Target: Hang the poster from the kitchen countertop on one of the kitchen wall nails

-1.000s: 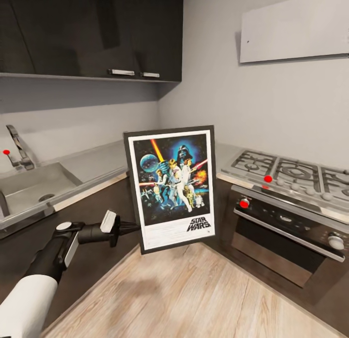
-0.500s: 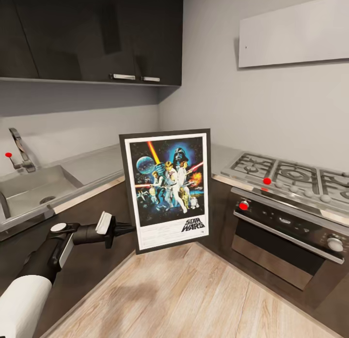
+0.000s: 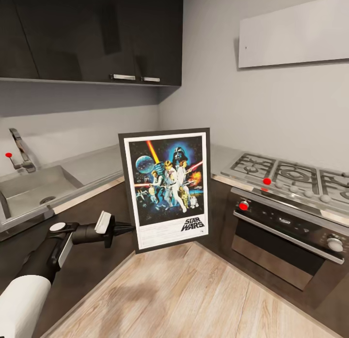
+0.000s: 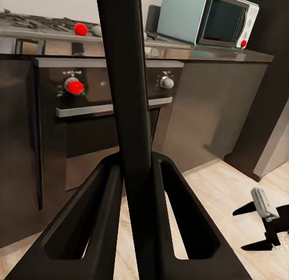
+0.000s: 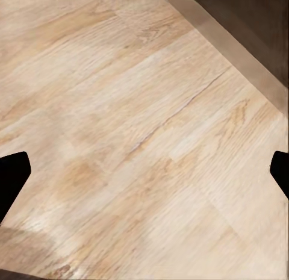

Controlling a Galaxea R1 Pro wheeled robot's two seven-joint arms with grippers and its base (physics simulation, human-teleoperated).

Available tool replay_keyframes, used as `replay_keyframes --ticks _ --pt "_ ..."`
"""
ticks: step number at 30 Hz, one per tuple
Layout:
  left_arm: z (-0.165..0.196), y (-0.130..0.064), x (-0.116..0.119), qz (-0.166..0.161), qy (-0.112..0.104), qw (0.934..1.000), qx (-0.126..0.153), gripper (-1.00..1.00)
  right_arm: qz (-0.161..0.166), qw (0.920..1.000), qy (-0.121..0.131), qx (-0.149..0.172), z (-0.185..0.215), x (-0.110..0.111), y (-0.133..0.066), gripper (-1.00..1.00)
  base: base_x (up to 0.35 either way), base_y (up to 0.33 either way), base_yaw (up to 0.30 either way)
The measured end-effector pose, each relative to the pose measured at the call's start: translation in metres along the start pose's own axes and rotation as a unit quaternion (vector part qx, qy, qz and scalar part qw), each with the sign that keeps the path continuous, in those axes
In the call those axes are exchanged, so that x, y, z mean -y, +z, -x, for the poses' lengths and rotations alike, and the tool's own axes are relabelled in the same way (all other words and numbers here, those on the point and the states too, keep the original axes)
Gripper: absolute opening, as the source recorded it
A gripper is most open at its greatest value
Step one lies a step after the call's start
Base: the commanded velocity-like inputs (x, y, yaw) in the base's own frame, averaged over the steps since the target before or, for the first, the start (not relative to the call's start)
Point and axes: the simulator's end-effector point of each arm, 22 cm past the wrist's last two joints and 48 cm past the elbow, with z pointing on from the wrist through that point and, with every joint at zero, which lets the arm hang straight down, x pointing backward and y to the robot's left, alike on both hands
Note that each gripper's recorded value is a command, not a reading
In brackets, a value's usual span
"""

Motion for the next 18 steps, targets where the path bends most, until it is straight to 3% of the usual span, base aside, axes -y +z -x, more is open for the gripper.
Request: replay_keyframes --ticks 7,9,13,18 --pt "0.001 0.000 0.000 0.000 0.001 1.0000 0.000 -1.00 0.007 0.9974 -0.017 0.070 0.071 0.020 0.024 1.00 0.000 0.000 0.000" --pt "0.000 0.000 0.000 0.000 0.001 1.0000 0.000 -1.00 0.046 0.9964 -0.027 0.067 0.101 0.015 0.041 1.00 0.000 0.000 0.000" --pt "-0.001 -0.007 -0.003 0.005 0.001 1.0000 -0.005 -1.00 0.081 0.9940 -0.034 0.065 0.140 0.016 0.057 1.00 0.000 0.000 0.000" --pt "-0.002 -0.014 -0.005 0.010 0.002 0.9999 -0.010 -1.00 0.100 0.9916 -0.040 0.071 0.212 0.050 0.079 1.00 0.000 0.000 0.000"
